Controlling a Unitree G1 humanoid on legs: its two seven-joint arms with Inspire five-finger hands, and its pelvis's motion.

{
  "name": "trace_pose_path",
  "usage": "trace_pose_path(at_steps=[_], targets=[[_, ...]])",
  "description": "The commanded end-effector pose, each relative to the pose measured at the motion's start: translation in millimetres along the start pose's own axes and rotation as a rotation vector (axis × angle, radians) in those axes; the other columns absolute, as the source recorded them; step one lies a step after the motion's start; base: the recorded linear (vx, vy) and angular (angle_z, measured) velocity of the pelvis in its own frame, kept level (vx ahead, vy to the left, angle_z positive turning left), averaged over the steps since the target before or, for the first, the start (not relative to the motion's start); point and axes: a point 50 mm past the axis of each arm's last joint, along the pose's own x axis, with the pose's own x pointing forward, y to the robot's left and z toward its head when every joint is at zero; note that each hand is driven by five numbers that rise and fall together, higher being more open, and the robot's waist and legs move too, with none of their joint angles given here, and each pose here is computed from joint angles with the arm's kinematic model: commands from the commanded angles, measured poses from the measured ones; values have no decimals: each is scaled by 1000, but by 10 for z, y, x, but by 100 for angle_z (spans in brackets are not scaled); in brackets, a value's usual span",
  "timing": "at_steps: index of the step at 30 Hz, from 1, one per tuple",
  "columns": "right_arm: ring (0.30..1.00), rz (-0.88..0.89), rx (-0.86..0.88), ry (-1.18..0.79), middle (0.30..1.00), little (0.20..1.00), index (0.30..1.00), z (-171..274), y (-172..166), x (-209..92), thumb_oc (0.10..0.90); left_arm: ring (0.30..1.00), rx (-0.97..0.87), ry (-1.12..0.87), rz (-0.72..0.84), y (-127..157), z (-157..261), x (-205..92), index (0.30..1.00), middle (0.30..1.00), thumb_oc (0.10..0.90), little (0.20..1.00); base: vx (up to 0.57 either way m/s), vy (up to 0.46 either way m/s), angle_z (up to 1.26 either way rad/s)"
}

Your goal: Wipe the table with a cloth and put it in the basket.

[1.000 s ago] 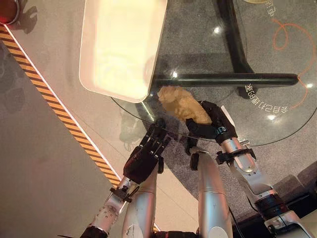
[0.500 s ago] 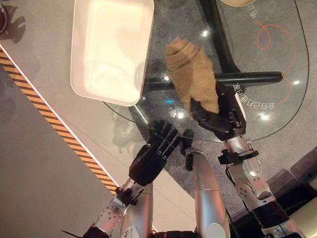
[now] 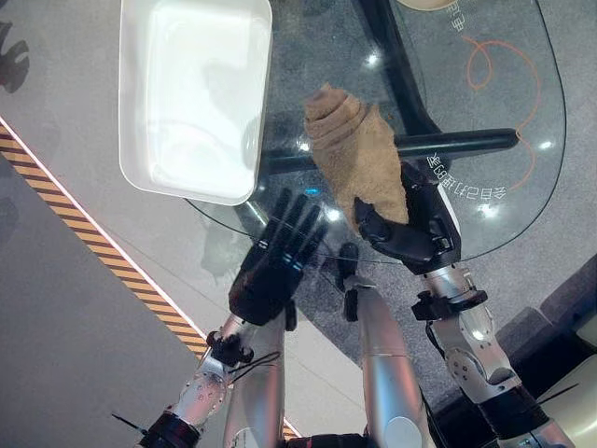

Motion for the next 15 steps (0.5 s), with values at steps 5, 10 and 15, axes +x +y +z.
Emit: trace_pose_path(at_steps=[5, 10, 15], targets=[[300, 401, -33, -322, 300, 200, 300, 661, 451, 182, 100, 900, 108, -22, -126, -393, 129, 304, 900, 900, 800, 900, 4, -1, -1], [300, 491, 80, -370, 300, 200, 300, 710, 512, 189, 100, 900, 132, 0, -133, -422, 125, 372, 900, 900, 800, 900, 0, 0, 0], [300, 433, 4, -286, 300, 200, 300, 596, 518, 213, 100, 900, 112, 20, -177, -484, 75, 419, 900, 900, 800, 900, 0, 0, 0]])
